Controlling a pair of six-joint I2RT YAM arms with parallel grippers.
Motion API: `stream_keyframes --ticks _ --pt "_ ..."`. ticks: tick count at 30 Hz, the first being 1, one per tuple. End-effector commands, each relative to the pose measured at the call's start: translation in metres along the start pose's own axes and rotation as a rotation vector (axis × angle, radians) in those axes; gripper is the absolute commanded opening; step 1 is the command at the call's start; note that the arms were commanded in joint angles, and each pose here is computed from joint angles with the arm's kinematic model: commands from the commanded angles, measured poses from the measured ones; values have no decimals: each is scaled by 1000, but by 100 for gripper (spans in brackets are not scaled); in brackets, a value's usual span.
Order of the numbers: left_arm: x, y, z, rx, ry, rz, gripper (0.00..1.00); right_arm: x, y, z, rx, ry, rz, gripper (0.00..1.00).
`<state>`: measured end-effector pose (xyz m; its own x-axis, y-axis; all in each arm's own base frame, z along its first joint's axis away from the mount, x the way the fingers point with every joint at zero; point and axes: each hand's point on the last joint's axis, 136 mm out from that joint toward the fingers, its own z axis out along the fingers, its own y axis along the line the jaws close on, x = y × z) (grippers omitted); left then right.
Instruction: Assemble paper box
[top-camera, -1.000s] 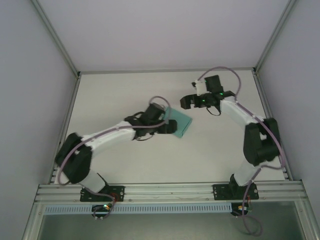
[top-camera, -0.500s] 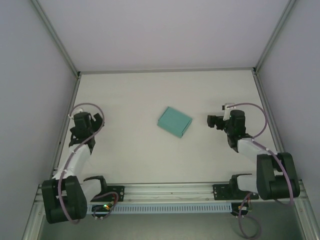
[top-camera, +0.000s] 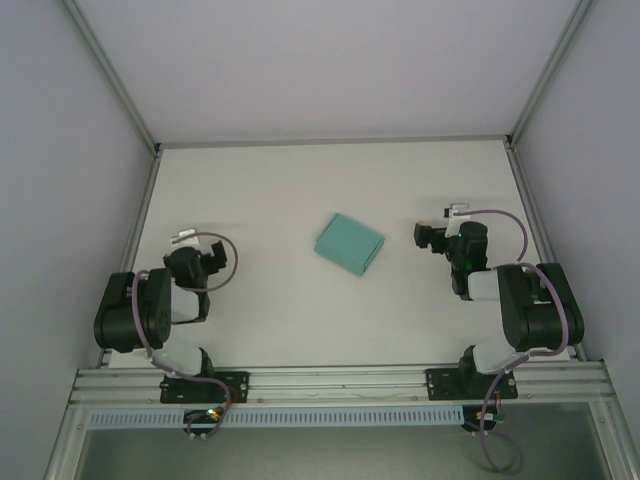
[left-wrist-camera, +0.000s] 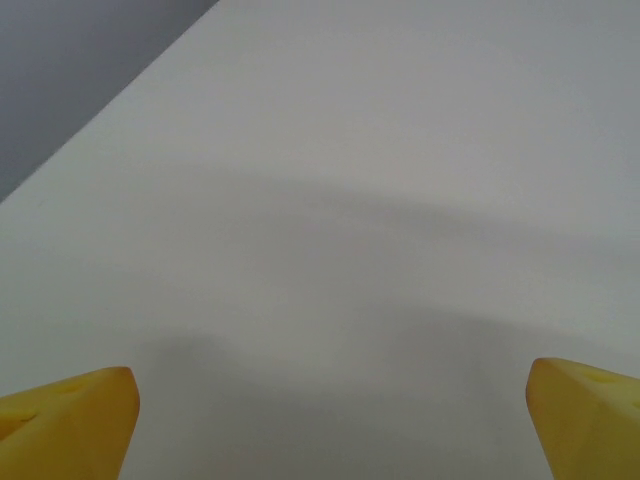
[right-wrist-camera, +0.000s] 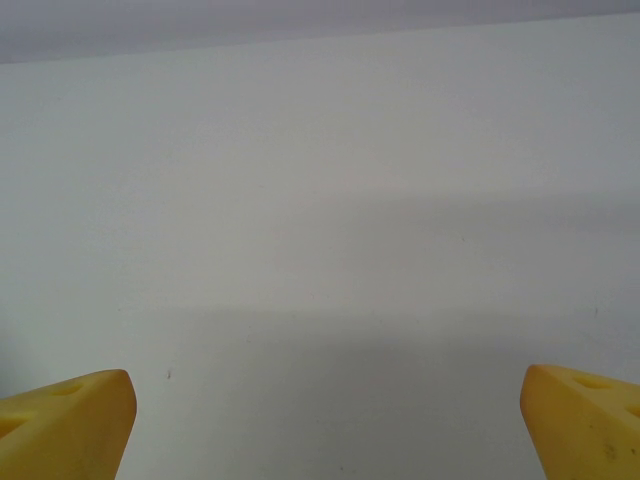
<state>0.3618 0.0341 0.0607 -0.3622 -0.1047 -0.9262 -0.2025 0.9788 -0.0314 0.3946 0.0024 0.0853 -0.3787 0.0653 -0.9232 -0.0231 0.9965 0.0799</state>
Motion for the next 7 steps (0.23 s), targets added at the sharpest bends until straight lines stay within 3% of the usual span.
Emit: stream_keyframes --ticks 1,7 --pt "-46 -4 2 3 -168 35 100 -17 1 2 8 -59 -25 100" --pt "-46 -5 6 10 -141 38 100 -17 1 1 8 -59 -25 100"
